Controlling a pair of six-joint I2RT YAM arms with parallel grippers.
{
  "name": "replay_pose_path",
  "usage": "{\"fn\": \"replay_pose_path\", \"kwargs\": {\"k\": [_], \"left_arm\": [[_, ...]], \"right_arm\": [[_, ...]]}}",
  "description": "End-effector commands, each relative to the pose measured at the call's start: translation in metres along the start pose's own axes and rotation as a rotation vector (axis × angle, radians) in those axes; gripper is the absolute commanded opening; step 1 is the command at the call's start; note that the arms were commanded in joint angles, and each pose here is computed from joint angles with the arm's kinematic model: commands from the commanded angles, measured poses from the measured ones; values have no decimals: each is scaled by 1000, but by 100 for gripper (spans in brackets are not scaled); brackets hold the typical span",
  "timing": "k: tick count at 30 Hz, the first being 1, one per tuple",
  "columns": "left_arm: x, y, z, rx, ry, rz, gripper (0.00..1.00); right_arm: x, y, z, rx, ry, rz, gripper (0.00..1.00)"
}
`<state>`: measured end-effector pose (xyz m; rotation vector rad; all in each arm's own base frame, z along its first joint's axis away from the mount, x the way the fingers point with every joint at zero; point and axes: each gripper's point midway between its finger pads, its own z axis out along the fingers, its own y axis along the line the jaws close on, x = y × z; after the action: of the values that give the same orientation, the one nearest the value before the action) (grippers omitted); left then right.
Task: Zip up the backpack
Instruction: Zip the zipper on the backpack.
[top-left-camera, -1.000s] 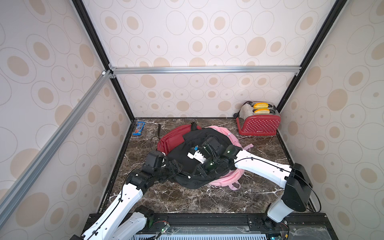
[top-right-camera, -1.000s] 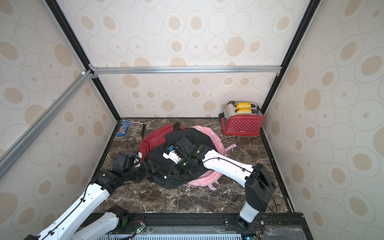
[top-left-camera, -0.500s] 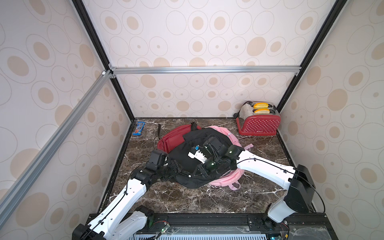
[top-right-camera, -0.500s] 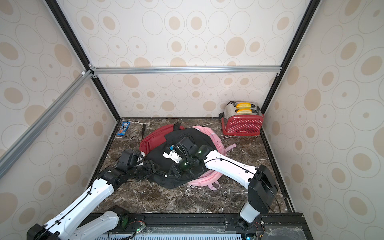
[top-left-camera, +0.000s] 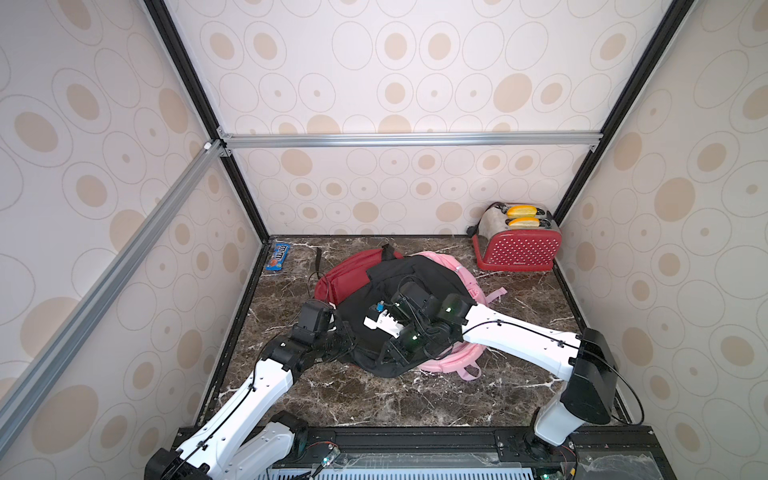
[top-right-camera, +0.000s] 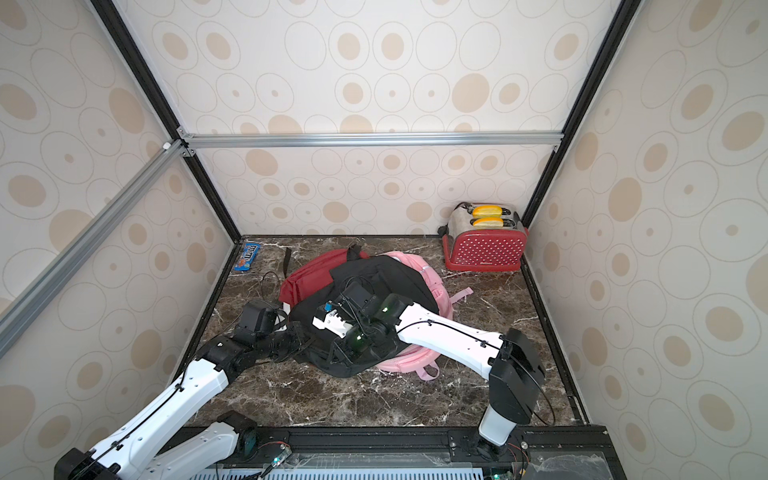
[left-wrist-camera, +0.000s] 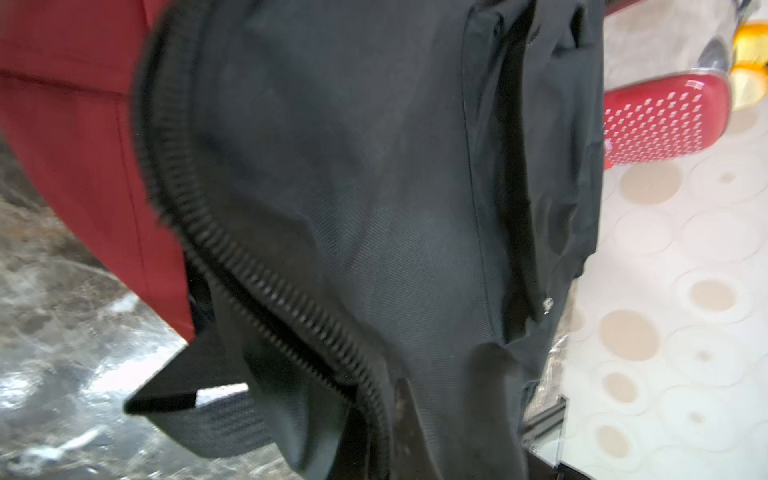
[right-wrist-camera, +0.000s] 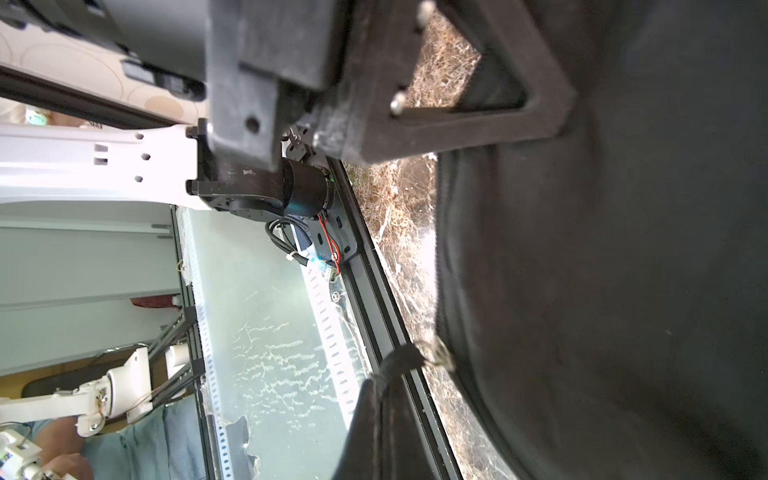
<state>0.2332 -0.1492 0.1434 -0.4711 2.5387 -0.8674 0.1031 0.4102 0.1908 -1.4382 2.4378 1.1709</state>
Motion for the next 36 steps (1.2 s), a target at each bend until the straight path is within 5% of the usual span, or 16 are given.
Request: {"fn": "replay_pose_path", "kwargs": {"k": [1, 36], "left_arm": [[-6, -10, -3, 44, -34, 26, 0], [-11, -24, -13, 113, -89, 52, 0]], "right_arm": [[-2, 7, 3, 14, 20, -27, 0], [-79, 69, 4, -281, -90, -92, 0]]}}
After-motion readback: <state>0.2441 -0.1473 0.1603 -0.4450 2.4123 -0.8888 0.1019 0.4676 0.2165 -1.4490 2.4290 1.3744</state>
